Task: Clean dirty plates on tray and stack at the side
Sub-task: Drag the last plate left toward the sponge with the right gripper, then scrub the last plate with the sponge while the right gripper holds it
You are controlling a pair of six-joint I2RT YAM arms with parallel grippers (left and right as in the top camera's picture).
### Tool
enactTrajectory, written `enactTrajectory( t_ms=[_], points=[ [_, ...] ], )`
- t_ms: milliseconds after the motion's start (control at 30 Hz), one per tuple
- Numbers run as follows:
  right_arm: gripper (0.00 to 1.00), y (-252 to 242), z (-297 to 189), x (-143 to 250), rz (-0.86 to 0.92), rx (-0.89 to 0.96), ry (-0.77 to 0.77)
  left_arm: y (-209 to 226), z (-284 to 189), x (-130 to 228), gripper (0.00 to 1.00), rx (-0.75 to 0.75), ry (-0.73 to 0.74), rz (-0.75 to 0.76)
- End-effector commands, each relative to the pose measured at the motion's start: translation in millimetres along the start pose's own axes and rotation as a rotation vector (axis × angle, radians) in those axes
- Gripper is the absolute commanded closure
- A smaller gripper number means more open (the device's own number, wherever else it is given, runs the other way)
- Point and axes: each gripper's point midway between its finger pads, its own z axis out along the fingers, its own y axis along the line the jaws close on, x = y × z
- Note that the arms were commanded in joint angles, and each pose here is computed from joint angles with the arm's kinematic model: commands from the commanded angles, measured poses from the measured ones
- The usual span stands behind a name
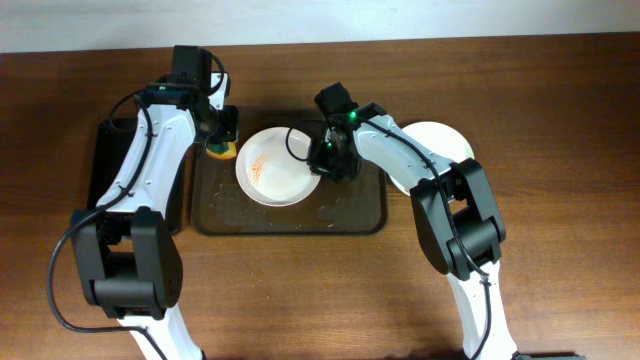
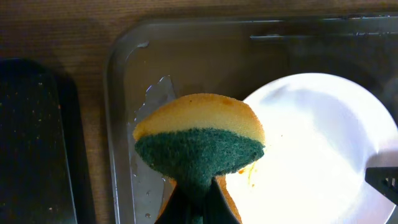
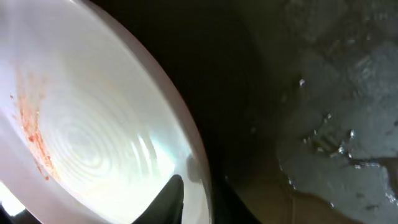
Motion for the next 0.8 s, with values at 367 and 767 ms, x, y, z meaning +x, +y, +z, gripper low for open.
enactTrajectory(
  t_ms=[367, 767],
  points=[
    [0.96, -4.5, 5.9, 3.9, -0.120, 0.001, 0.016, -36.2, 24.6, 3.4, 1.00, 0.079, 0.021, 0.142],
    [0.96, -3.8, 5.9, 3.0, -0.124, -0.001, 0.012, -76.8, 101.0, 82.6, 1.00, 0.329, 0.295, 0.423]
  ],
)
